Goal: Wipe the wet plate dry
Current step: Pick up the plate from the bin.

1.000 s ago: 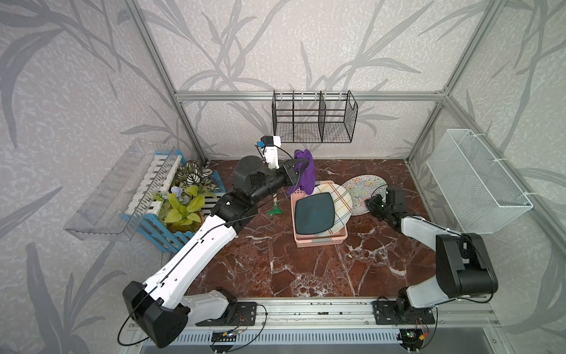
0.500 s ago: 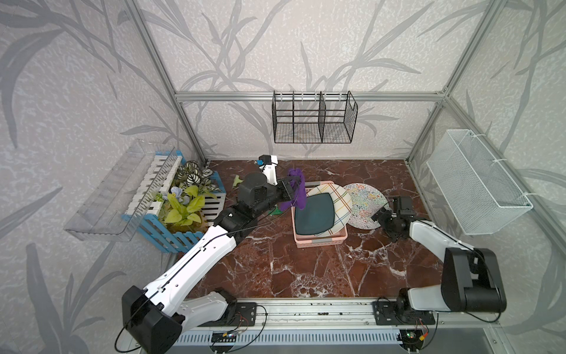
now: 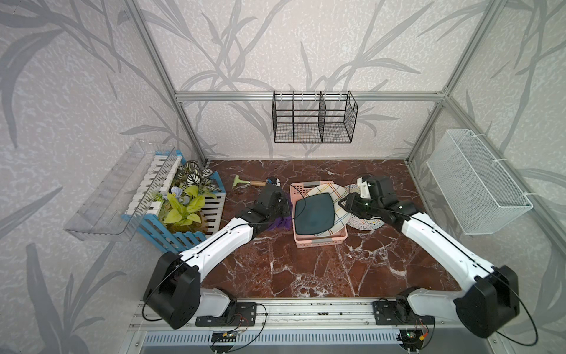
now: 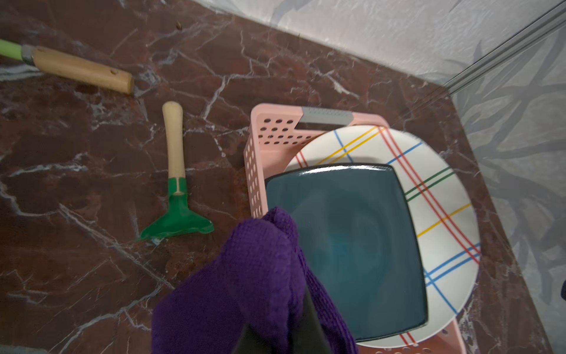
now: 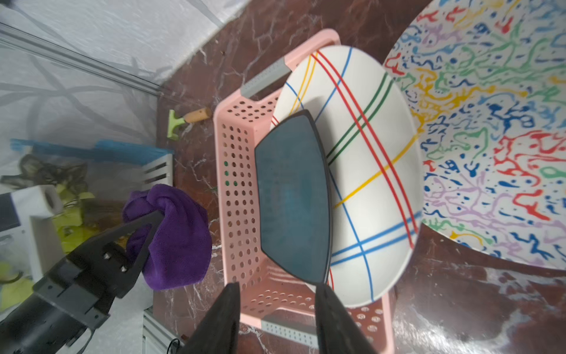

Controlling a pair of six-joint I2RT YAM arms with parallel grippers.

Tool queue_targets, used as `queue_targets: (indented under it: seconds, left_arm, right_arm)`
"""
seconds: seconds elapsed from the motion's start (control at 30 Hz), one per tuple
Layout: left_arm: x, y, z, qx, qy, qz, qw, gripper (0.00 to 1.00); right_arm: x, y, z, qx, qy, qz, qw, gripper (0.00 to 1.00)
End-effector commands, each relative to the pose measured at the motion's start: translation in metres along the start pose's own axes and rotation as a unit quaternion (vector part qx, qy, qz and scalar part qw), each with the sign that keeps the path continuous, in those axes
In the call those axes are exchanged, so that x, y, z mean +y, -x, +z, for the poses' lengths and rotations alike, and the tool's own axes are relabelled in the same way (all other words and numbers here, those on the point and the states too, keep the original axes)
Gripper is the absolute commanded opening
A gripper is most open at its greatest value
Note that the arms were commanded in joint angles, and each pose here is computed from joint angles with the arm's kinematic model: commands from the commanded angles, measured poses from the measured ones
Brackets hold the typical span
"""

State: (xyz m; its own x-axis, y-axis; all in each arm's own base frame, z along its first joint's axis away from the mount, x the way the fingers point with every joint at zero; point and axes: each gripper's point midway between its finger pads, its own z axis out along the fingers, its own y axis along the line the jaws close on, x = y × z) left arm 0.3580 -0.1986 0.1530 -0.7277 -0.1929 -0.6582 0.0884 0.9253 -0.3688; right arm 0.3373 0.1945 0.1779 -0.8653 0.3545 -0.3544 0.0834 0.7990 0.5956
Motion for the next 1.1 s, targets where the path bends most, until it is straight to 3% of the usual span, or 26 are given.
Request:
queue_targets:
  seconds: [0.0,0.2,0.33,0.47,0.53,0.73,0.9,1.07]
  left_arm:
    - [-0.001,-0.009,0.015,0.015,-0.008,-0.001,1.0,0.0]
    - [-0.019,-0.032,0.036,0.049,-0.074,-0.011,0.996,0.0]
    - [-0.031,-0.044,0.044,0.067,-0.104,-0.015,0.992,0.0]
    - [-0.036,-0.049,0.049,0.075,-0.116,-0.021,0.99,0.0]
    - [-0.035,-0.049,0.048,0.072,-0.114,-0.025,0.991,0.0]
    - [-0.023,-0.035,0.03,0.05,-0.086,-0.024,0.995,0.0]
    - [-0.027,0.016,-0.026,-0.025,-0.081,-0.008,0.996,0.0]
    - [-0.069,0.061,-0.078,-0.092,-0.169,0.002,0.981,0.0]
  right_arm:
    - [-0.028,-0.001,0.034,0.038,-0.079,-0.021,0.996,0.45]
    - [-0.045,-0.018,0.079,0.108,-0.098,-0.023,0.989,0.51]
    - [-0.039,-0.038,0.109,0.149,-0.045,0.025,0.987,0.51]
    - [-0.028,-0.054,0.133,0.16,0.018,0.093,0.982,0.47]
    - [-0.029,-0.054,0.135,0.15,0.027,0.103,0.983,0.39]
    - [-0.024,-0.03,0.113,0.109,0.041,0.087,0.989,0.0]
    - [0.022,0.007,0.061,0.045,0.111,0.053,0.991,0.0]
    - [0.071,0.016,0.011,0.022,0.193,0.029,0.981,0.0]
